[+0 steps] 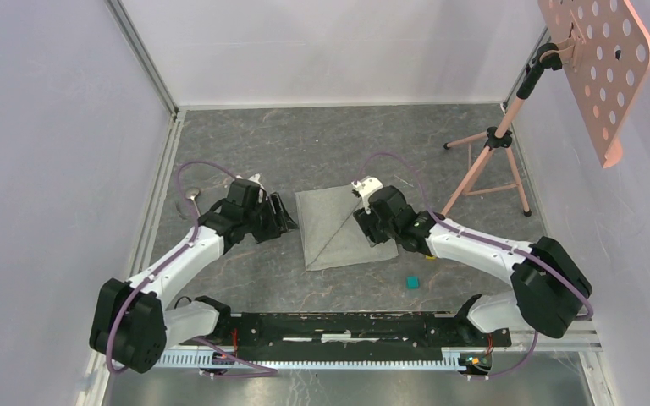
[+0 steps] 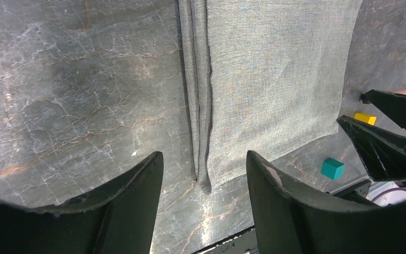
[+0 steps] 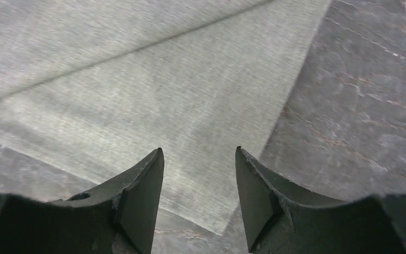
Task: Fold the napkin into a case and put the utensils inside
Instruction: Smooth out the upper triangle-folded napkin at the center of the board.
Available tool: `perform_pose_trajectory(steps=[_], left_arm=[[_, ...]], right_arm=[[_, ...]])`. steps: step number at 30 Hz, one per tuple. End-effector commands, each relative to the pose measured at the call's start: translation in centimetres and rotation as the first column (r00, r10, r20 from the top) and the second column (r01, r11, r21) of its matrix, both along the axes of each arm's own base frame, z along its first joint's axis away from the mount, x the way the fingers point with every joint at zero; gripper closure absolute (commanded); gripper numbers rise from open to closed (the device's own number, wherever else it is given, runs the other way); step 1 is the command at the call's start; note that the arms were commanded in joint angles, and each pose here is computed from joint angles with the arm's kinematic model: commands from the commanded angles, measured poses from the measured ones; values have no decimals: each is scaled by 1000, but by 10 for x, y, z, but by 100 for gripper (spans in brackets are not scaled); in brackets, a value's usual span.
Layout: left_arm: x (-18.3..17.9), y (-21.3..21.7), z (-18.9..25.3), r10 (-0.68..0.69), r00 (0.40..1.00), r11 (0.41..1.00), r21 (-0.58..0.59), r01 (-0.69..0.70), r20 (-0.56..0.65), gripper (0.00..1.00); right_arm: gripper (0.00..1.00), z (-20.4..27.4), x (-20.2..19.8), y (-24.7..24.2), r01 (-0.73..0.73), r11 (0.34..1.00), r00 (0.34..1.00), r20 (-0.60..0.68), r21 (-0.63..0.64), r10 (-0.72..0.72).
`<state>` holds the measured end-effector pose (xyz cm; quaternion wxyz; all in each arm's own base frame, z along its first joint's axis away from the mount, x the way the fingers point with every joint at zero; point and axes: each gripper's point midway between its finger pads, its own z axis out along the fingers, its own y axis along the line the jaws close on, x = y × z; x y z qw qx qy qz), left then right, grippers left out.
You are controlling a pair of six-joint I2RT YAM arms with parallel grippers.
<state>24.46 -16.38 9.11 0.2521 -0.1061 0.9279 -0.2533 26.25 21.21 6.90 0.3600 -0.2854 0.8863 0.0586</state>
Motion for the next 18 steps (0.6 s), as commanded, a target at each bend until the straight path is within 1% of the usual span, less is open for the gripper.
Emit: perform_pose_trajectory(steps=[1, 4, 6, 8, 10, 11, 12, 15, 17, 18], left_arm=[[11, -20, 9, -35, 999, 995, -89, 36, 8, 34], [25, -34, 10, -54, 999, 989, -138, 55, 10, 36], [35, -44, 9, -72, 997, 983, -167, 72, 3, 39], [44, -57, 5, -96, 995, 973, -212, 89, -23, 44], [56, -72, 8, -110, 994, 956, -277, 100, -20, 49], [61, -77, 6, -113, 993, 949, -299, 99, -30, 52], [69, -82, 11, -113, 994, 942, -318, 103, -14, 55], [93, -89, 5, -95, 995, 945, -316, 88, -7, 61], [107, -89, -4, -80, 997, 953, -295, 72, -15, 67], [113, -87, -12, -64, 997, 958, -283, 53, -32, 70]], right_arm=[[43, 11, -2, 33, -60, 986, 998, -14, 158, 63], [44, 13, 5, 37, -34, 975, 999, -7, 221, 36], [44, 17, 17, 41, -15, 949, 999, -29, 315, 26], [43, 29, 34, 48, -7, 891, 999, -39, 453, 28], [39, 40, 53, 54, -8, 822, 999, -39, 569, 36], [37, 40, 62, 56, -3, 796, 998, -48, 605, 40], [35, 44, 71, 58, 2, 769, 998, -50, 639, 39], [33, 49, 99, 67, -1, 676, 995, -70, 736, 77], [31, 52, 113, 72, -12, 641, 994, -60, 768, 91], [29, 48, 119, 73, -6, 636, 993, -68, 772, 92]])
